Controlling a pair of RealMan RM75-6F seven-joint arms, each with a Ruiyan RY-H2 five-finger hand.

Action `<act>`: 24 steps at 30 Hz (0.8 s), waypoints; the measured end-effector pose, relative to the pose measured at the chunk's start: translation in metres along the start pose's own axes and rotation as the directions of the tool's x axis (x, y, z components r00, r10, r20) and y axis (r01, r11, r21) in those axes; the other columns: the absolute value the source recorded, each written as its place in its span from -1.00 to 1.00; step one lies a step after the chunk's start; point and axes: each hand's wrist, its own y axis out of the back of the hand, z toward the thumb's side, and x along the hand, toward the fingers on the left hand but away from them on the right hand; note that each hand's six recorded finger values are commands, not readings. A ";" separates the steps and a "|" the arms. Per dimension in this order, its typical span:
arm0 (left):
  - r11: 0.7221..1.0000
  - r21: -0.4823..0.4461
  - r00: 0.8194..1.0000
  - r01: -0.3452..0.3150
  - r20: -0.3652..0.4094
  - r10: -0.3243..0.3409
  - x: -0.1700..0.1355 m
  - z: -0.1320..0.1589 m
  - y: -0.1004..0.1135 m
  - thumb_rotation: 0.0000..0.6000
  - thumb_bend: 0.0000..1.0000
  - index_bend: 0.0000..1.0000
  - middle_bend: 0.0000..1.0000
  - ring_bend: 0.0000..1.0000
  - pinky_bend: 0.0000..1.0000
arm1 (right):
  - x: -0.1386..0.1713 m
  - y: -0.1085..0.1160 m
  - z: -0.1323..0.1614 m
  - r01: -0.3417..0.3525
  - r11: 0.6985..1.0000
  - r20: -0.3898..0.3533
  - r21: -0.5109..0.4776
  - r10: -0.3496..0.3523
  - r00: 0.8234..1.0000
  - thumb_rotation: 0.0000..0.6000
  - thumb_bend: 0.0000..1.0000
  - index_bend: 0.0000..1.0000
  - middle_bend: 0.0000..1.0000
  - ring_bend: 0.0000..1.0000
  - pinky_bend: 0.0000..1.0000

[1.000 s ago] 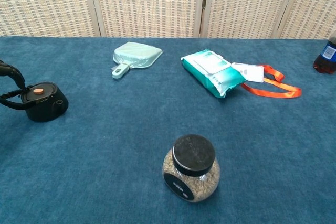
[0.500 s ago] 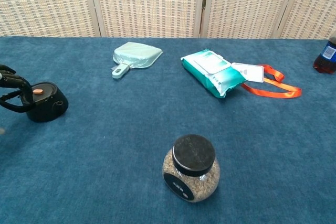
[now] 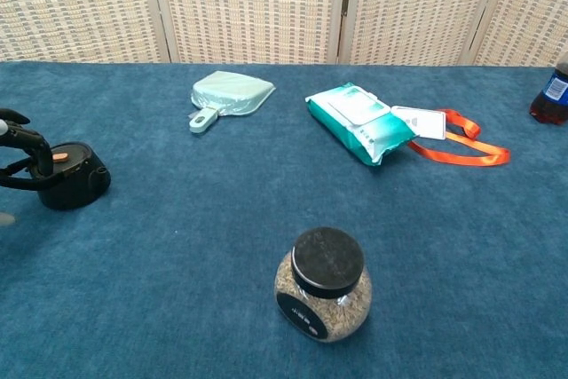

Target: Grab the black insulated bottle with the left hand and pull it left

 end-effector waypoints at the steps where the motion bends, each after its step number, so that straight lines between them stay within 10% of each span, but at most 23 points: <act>1: 1.000 0.000 1.000 0.001 -0.002 -0.001 0.000 -0.001 0.000 1.00 -0.70 -0.21 -0.36 -0.47 -0.90 | 0.000 0.000 0.000 0.001 1.000 0.000 0.000 -0.001 1.000 1.00 -0.48 -0.15 -0.31 -0.52 -0.52; 24: 1.000 -0.002 0.999 0.022 -0.027 -0.022 -0.006 0.001 -0.008 1.00 -0.70 0.05 -0.03 -0.21 -0.90 | 0.001 0.000 0.000 -0.002 1.000 -0.001 -0.003 0.002 1.000 1.00 -0.48 -0.15 -0.31 -0.52 -0.52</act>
